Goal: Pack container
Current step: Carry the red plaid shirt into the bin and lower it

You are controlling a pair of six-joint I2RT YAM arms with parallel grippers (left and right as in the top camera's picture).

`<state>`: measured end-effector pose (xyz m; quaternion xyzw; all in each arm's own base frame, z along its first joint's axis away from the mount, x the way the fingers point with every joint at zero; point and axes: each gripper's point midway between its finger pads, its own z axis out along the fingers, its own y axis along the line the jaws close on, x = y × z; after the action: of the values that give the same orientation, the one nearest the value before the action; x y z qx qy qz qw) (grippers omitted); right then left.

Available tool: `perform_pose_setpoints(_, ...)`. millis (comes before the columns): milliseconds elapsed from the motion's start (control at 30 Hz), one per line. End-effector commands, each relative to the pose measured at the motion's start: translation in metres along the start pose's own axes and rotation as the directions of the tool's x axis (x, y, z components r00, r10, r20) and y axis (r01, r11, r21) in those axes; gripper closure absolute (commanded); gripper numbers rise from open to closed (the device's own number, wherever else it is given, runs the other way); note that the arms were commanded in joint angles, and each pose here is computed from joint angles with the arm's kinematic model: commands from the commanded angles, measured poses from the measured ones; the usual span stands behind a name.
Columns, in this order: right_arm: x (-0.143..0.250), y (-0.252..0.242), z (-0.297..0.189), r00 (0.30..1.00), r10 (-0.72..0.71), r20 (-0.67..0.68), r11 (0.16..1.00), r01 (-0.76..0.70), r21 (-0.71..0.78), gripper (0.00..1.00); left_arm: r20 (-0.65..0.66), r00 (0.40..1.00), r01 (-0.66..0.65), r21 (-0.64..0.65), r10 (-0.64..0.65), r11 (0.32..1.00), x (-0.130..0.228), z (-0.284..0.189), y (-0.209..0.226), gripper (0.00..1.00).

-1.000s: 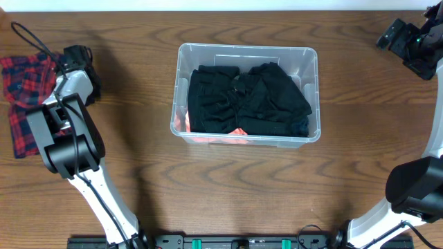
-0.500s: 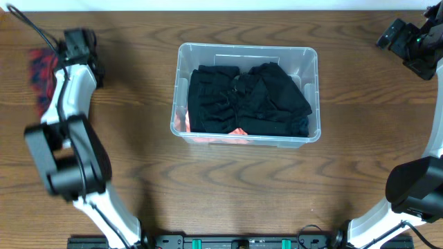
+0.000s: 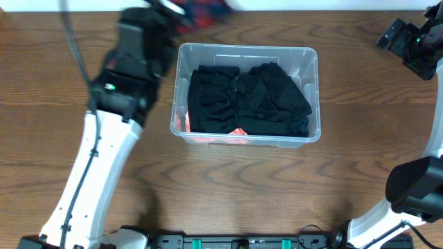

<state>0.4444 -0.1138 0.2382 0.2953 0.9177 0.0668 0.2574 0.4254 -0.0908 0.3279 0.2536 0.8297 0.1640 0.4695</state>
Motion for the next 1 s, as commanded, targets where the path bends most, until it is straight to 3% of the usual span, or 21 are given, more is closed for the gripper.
perform_pose_setpoints(0, 0.0, 0.0, 0.002, 1.0, 0.011, -0.004, 1.0, -0.011, -0.001, 0.01, 0.096, 0.989, -0.121, 0.091, 0.113, 0.988, -0.03, -0.016, -0.043, 0.94)
perform_pose_setpoints(200, 0.0, 0.0, 0.002, 1.0, 0.011, -0.004, 1.0, -0.011, -0.001, 0.01, 0.182, 0.951, -0.282, 0.18, 0.25, 0.942, -0.053, -0.023, -0.112, 0.94)
perform_pose_setpoints(500, 0.0, 0.0, 0.002, 1.0, 0.011, -0.004, 1.0, -0.011, -0.001, 0.01, 0.234, 0.934, -0.335, 0.303, 0.271, 0.892, -0.057, -0.018, -0.163, 0.94)
perform_pose_setpoints(867, 0.0, 0.0, 0.002, 1.0, 0.011, -0.004, 1.0, -0.011, -0.001, 0.01, 0.163, 0.945, -0.326, 0.371, 0.284, 0.87, -0.037, 0.02, -0.198, 0.94)
perform_pose_setpoints(900, 0.0, 0.0, 0.002, 1.0, 0.011, -0.004, 1.0, -0.011, -0.001, 0.01, 0.15, 0.947, -0.32, 0.378, 0.284, 0.869, -0.033, 0.022, -0.2, 0.89)
perform_pose_setpoints(967, 0.0, 0.0, 0.002, 1.0, 0.011, -0.004, 1.0, -0.011, -0.001, 0.01, 0.117, 0.954, -0.3, 0.395, 0.276, 0.868, -0.026, 0.024, -0.203, 0.57)
